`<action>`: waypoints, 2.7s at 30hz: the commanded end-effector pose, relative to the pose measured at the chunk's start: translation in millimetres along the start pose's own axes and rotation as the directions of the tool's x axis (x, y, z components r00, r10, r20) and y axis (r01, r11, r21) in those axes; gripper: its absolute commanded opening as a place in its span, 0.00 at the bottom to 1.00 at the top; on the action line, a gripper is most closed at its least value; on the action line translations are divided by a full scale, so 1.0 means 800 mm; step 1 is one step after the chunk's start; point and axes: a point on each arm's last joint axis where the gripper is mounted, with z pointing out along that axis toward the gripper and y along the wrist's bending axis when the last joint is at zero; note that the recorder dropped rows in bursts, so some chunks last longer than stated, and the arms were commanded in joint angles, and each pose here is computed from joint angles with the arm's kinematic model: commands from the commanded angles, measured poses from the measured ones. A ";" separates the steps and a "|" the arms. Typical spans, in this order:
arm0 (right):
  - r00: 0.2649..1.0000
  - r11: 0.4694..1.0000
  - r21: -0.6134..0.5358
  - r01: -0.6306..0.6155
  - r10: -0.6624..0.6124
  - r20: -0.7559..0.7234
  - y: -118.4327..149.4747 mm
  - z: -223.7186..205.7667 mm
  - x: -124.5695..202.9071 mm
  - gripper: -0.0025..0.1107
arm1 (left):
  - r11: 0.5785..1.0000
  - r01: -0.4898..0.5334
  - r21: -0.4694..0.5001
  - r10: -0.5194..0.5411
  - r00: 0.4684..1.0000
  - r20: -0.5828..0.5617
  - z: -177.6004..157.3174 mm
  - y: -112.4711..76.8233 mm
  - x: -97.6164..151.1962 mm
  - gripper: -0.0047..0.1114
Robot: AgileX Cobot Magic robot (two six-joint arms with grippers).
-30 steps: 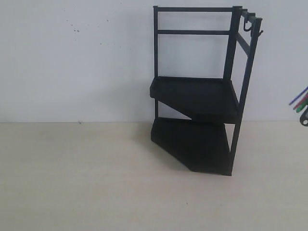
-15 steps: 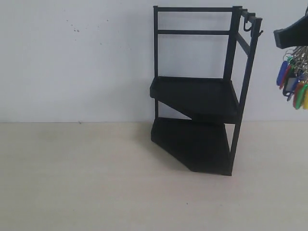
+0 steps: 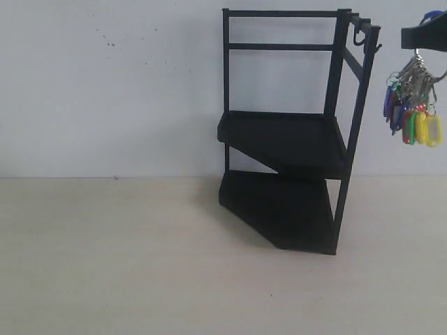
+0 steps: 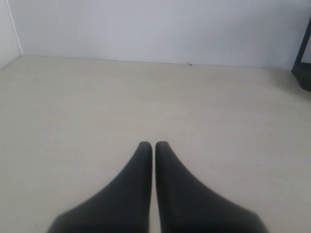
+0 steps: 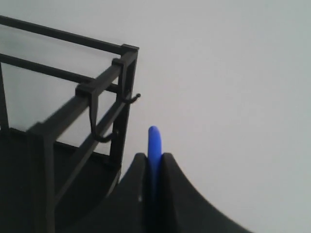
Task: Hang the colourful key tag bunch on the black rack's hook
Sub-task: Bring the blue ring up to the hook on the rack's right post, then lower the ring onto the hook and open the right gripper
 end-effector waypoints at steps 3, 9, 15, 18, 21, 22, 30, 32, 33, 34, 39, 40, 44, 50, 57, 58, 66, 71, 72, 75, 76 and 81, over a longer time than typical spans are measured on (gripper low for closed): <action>1.000 0.998 -0.062 -0.012 0.013 0.027 0.004 0.020 -0.011 0.02 | 1.000 0.002 -0.003 -0.002 1.000 0.011 0.000 0.000 -0.002 0.08; 1.000 0.996 -0.081 0.025 -0.025 0.009 0.008 0.029 -0.002 0.02 | 1.000 0.002 -0.003 -0.002 1.000 0.011 0.000 0.000 -0.002 0.08; 0.998 0.996 -0.053 0.066 -0.067 -0.015 0.005 0.036 0.006 0.02 | 1.000 0.002 -0.003 -0.002 1.000 0.011 0.000 0.000 -0.002 0.08; 0.997 0.996 -0.049 0.068 -0.069 -0.023 0.005 0.043 0.008 0.02 | 1.000 0.002 -0.003 -0.002 1.000 0.011 0.000 0.000 -0.002 0.08; 0.997 0.996 -0.050 0.070 -0.071 -0.021 0.005 0.053 0.007 0.02 | 1.000 0.002 -0.003 -0.002 1.000 0.011 0.000 0.000 -0.002 0.08; 0.997 0.996 -0.057 0.070 -0.071 -0.017 0.005 0.055 0.006 0.02 | 1.000 0.002 -0.003 -0.002 1.000 0.011 0.000 0.000 -0.002 0.08; 0.998 0.993 -0.097 0.063 -0.063 0.006 0.009 0.063 0.000 0.02 | 1.000 0.002 -0.003 -0.002 1.000 0.011 0.000 0.000 -0.002 0.08; 0.998 0.992 -0.108 0.063 -0.063 0.009 0.011 0.063 0.000 0.02 | 1.000 0.002 -0.003 -0.002 1.000 0.011 0.000 0.000 -0.002 0.08; 0.998 0.992 -0.112 0.058 -0.057 0.009 0.011 0.063 0.000 0.02 | 1.000 0.002 -0.003 -0.002 1.000 0.011 0.000 0.000 -0.002 0.08; 0.998 0.992 -0.116 0.055 -0.054 0.010 0.012 0.063 0.000 0.02 | 1.000 0.002 -0.003 -0.002 1.000 0.011 0.000 0.000 -0.002 0.08; 0.999 0.989 -0.142 0.046 -0.044 0.015 0.015 0.062 -0.001 0.02 | 1.000 0.002 -0.003 -0.002 1.000 0.011 0.000 0.000 -0.002 0.08; 0.999 0.989 -0.141 0.039 -0.037 0.014 0.014 0.062 -0.001 0.02 | 1.000 0.002 -0.003 -0.002 1.000 0.011 0.000 0.000 -0.002 0.08; 0.999 0.987 -0.153 0.037 -0.035 0.017 0.016 0.062 -0.001 0.02 | 1.000 0.002 -0.003 -0.002 1.000 0.011 0.000 0.000 -0.002 0.08; 0.999 0.980 -0.195 0.035 -0.030 0.026 0.021 0.061 -0.002 0.02 | 1.000 0.002 -0.003 -0.002 1.000 0.011 0.000 0.000 -0.002 0.08; 1.000 0.985 -0.172 0.000 0.003 0.014 0.018 0.062 -0.002 0.02 | 1.000 0.002 -0.003 -0.002 1.000 0.011 0.000 0.000 -0.002 0.08; 1.000 0.985 -0.171 -0.004 0.007 0.013 0.018 0.062 -0.002 0.02 | 1.000 0.002 -0.003 -0.002 1.000 0.011 0.000 0.000 -0.002 0.08; 1.000 0.987 -0.162 -0.009 0.011 0.011 0.017 0.062 -0.002 0.08 | 1.000 0.002 -0.003 -0.002 1.000 0.011 0.000 0.000 -0.002 0.08; 0.998 0.989 -0.137 -0.056 0.057 0.002 0.014 0.062 -0.002 0.40 | 1.000 0.002 -0.003 -0.002 1.000 0.011 0.000 0.000 -0.002 0.08; 0.998 0.989 -0.137 -0.058 0.059 0.004 0.014 0.061 -0.003 0.39 | 1.000 0.002 -0.003 -0.002 1.000 0.011 0.000 0.000 -0.002 0.08; 0.998 0.992 -0.116 -0.056 0.058 0.020 0.010 0.054 -0.010 0.36 | 1.000 0.002 -0.003 -0.002 1.000 0.011 0.000 0.000 -0.002 0.08; 0.998 0.996 -0.071 -0.058 0.060 0.027 0.005 0.049 -0.015 0.36 | 1.000 0.002 -0.003 -0.002 1.000 0.011 0.000 0.000 -0.002 0.08; 0.996 0.997 0.035 -0.066 0.063 0.064 -0.010 0.029 -0.032 0.36 | 1.000 0.002 -0.003 -0.002 1.000 0.011 0.000 0.000 -0.002 0.08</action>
